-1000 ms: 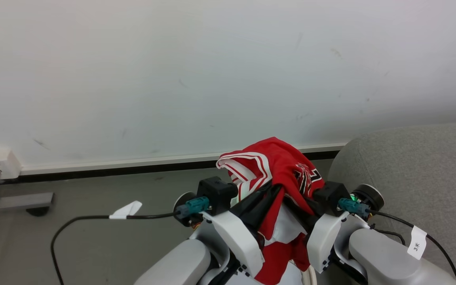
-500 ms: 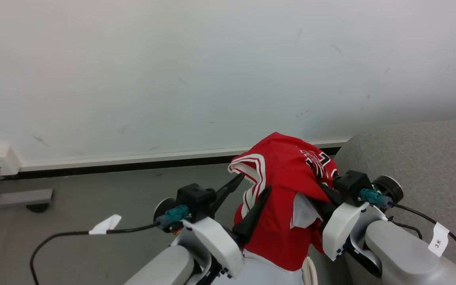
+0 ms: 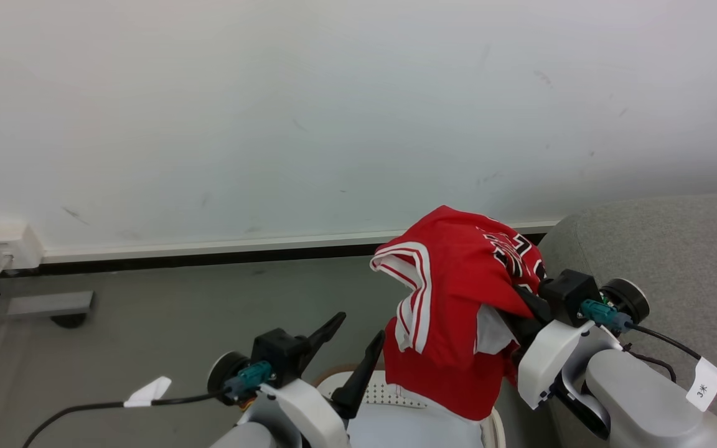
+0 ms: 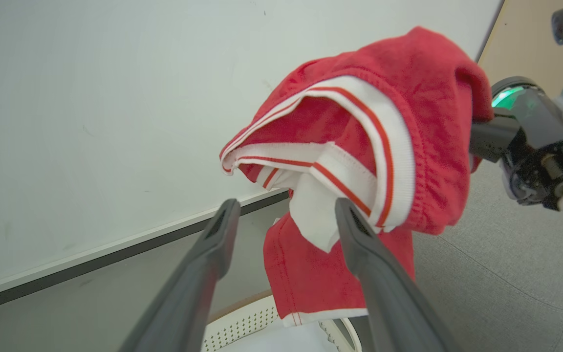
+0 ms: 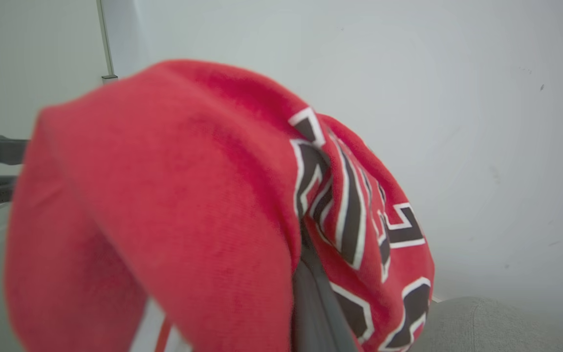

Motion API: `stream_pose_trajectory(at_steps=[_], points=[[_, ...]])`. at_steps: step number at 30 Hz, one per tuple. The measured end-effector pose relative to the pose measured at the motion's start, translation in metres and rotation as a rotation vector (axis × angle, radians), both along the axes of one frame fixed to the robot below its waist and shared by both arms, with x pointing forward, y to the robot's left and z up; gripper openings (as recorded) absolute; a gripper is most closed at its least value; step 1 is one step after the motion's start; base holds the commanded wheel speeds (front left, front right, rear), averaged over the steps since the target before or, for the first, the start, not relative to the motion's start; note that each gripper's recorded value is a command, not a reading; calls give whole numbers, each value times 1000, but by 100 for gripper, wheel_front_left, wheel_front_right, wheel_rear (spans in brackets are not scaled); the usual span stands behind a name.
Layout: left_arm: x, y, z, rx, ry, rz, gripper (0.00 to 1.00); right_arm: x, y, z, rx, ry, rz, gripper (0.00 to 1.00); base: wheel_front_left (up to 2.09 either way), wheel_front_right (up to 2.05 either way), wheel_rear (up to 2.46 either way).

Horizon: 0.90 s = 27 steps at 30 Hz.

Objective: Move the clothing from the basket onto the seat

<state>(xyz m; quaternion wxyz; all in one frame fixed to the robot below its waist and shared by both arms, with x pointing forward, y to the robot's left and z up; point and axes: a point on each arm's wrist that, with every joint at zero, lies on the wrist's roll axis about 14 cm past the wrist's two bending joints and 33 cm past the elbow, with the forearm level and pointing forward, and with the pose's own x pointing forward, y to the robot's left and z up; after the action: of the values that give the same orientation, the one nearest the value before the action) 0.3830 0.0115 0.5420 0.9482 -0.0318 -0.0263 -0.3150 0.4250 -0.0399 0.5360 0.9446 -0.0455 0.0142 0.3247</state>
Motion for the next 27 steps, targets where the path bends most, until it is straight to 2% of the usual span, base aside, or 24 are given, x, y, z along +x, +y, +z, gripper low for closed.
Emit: stream_pose_trajectory(at_steps=[16,27], points=[[-1,-1,-10,5,18,-6,100,0,-3,3,7,-10,-16,0,0,0,0],[1,-34,-6,-16,20,-99,100,2,-37,7,25,-19,-105,0,0,0,0]])
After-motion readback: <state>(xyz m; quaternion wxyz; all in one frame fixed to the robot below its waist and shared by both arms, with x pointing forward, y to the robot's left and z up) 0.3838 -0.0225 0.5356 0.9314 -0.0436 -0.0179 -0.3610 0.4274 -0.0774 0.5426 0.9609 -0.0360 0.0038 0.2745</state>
